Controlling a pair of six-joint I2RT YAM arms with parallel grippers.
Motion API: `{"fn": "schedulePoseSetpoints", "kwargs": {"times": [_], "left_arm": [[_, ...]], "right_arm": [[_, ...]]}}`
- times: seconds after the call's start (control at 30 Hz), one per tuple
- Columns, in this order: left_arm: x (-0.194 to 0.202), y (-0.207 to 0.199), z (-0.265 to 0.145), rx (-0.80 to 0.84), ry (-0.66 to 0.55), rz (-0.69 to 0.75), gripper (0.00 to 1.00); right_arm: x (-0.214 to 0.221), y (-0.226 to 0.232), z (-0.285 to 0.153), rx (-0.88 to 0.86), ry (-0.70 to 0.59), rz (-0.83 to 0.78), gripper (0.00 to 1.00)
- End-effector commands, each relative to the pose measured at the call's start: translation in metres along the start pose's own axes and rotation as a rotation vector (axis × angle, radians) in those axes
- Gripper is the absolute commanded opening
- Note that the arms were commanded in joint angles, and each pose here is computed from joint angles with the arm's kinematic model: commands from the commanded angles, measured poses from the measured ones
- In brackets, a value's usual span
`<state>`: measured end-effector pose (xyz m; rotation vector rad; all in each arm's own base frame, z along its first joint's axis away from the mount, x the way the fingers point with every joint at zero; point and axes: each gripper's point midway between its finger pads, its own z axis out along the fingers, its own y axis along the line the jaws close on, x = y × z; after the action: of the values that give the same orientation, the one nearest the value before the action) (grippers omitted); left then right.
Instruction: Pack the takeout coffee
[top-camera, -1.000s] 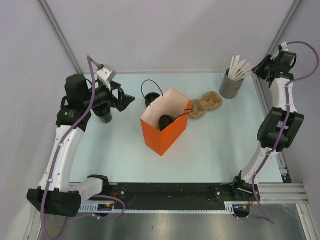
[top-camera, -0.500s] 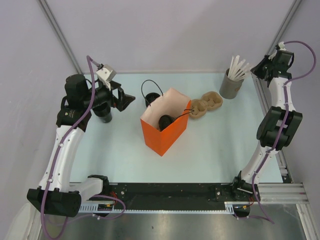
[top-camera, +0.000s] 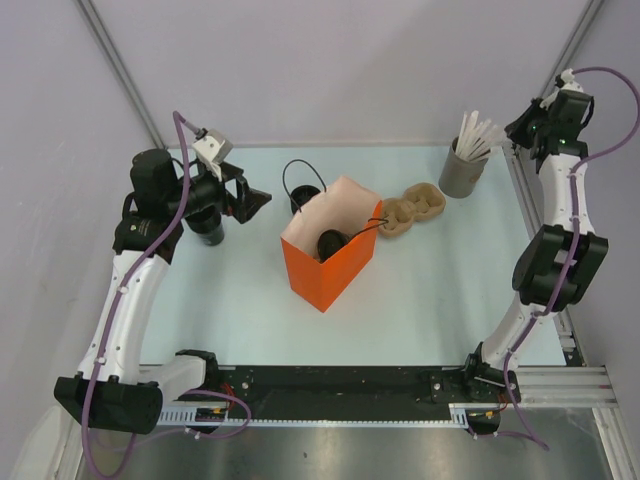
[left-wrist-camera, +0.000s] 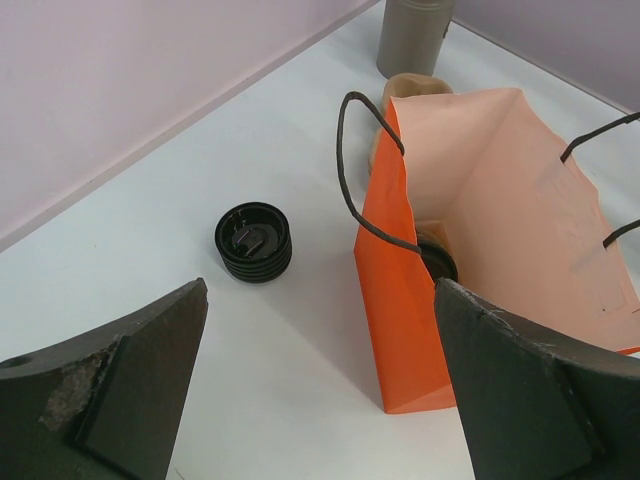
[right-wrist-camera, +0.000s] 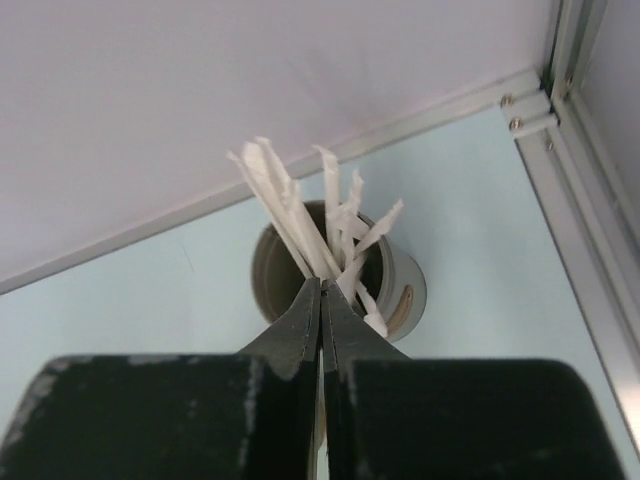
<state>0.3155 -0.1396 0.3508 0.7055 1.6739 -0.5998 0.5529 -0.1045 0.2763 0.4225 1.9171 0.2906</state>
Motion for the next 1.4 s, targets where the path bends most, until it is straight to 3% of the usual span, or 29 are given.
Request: {"fn": "schedulePoseSetpoints", "kwargs": {"times": [0.0,0.33,0.63,0.9,1.03,1.37], "left_arm": [[-0.009,-0.004,-0.003,0.012,-0.037,0.01,1.0],[-0.011,-0.007,-0.007,0.012,-0.047,0.018,1.0],[-0.011,-0.004,-0.009,-0.016,-0.05,0.028,1.0],[0.001,0.017,-0.008,-0.064,0.008,0.036,1.0],[0.008,0.026,-0.01,-0.064,0.045,0.025,1.0],[0.015,0.02,-0.016,-0.04,0.093,0.036,1.0]], "right_arm": [[-0.083,0.046,-0.068,-0.051,-0.249,-0.106,0.0],[-0.127,0.097,-0.143,-0.133,-0.394,-0.16,0.0],[-0.143,0.183,-0.227,-0.331,-0.461,-0.24,0.0],[-0.124,0.268,-0.291,-0.613,-0.433,-0.311,0.0],[-0.092,0.325,-0.318,-0.814,-0.368,-0.356,0.0],[-0.027,0.39,-0.351,-1.156,-0.192,-0.414,0.0]]}}
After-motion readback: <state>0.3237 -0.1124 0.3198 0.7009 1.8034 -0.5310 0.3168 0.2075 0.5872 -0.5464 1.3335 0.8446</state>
